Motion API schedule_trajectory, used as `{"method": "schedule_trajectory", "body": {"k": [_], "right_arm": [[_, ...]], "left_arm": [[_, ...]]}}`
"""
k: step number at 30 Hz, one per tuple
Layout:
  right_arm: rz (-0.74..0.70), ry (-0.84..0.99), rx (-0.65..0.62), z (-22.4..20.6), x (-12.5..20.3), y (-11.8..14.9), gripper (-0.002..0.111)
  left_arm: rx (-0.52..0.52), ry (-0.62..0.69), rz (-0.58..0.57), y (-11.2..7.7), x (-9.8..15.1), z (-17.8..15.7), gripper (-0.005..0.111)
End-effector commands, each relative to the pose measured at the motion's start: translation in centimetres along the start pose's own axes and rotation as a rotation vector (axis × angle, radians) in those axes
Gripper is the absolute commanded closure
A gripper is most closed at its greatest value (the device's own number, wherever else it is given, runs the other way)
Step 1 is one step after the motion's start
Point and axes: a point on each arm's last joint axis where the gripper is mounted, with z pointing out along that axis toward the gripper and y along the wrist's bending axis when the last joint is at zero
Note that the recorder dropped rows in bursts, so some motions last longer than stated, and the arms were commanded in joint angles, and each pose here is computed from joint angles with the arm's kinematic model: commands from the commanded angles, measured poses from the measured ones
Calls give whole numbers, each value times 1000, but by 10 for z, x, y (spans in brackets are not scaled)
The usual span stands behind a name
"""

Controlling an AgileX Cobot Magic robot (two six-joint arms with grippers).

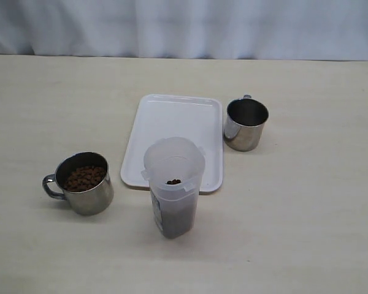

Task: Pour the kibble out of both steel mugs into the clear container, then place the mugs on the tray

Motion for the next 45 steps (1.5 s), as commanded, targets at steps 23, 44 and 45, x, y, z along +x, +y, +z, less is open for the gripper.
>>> {"method": "schedule_trajectory", "body": {"k": [23,44,45], "right_arm": [[-77,49,-49,0,6,4,104],[-21,-29,-45,-7,2,3,104],[-21,-30,-42,-7,2,3,104]], "left_arm": [[-3,-7,1,0,0,0,107],[-3,-5,1,0,0,0,107],[-3,-5,1,0,0,0,107]]}}
